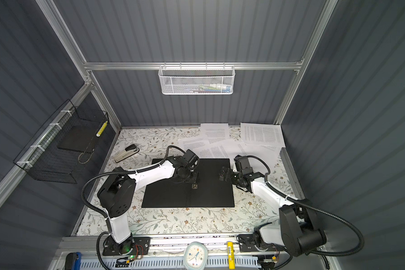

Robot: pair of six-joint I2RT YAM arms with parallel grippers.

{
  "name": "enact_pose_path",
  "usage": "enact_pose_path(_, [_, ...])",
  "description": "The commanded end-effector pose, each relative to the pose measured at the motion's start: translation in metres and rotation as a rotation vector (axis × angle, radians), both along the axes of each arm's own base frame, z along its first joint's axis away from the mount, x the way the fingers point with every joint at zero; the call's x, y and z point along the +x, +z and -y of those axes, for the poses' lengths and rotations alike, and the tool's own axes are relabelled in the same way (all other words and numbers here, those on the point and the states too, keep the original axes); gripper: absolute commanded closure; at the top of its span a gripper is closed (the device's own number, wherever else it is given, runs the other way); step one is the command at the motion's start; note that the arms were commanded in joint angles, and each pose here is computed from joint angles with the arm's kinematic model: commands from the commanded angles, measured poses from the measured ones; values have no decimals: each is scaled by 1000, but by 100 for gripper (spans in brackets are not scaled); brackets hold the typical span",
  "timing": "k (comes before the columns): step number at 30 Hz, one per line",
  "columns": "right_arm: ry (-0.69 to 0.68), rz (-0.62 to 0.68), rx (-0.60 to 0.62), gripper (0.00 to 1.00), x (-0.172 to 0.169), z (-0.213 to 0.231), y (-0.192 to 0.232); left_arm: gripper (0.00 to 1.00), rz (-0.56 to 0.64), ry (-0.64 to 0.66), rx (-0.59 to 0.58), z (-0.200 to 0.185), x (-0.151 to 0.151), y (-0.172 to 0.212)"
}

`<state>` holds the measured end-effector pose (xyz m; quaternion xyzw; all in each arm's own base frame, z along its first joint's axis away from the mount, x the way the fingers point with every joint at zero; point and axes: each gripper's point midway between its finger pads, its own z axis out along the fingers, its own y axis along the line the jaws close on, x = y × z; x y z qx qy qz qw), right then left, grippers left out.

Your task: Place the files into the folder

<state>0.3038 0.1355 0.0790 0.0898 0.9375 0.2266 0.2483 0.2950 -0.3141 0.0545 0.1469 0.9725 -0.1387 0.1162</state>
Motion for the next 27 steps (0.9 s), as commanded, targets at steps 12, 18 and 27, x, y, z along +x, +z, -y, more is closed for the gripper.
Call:
enact_pose_path(12, [29, -34, 24, 1, -12, 0, -10, 52, 24, 7, 14, 20, 16, 8])
enact_pose_path(18, [30, -35, 35, 1, -12, 0, -11, 54, 8, 11, 34, 19, 15, 1])
enact_pose_path(27, [30, -36, 49, 1, -14, -1, -11, 61, -1, 14, 42, 21, 17, -6])
